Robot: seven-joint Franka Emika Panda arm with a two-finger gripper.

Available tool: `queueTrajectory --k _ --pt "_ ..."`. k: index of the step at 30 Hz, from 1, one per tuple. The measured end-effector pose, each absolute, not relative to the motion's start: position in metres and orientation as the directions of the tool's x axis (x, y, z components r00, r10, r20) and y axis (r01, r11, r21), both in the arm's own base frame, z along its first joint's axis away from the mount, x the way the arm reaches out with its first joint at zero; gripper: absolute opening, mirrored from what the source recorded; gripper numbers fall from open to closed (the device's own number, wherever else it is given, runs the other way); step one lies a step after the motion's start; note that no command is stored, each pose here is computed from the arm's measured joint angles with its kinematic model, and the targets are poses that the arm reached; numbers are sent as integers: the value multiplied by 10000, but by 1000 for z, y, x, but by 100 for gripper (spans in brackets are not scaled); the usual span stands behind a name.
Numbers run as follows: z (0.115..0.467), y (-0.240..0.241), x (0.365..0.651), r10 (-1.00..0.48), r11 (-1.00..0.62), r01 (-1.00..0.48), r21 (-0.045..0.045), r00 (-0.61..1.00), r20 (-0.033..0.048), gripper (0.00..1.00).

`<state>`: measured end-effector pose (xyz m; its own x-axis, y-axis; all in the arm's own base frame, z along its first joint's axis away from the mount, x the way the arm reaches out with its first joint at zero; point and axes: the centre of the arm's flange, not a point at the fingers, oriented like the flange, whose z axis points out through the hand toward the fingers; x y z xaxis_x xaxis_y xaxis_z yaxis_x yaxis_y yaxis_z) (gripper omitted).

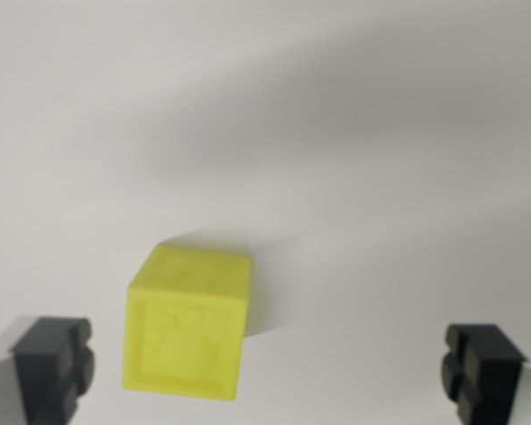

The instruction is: Pick yellow cube

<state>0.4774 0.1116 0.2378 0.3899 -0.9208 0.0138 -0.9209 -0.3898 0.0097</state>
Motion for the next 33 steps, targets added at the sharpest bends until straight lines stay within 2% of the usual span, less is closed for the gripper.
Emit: queueTrajectory --k 27,33 --pt "170 162 439 -9610 -2765 -9610 19 2765 28 100" --pt "164 167 434 -9663 -2576 -9663 12 2576 12 100"
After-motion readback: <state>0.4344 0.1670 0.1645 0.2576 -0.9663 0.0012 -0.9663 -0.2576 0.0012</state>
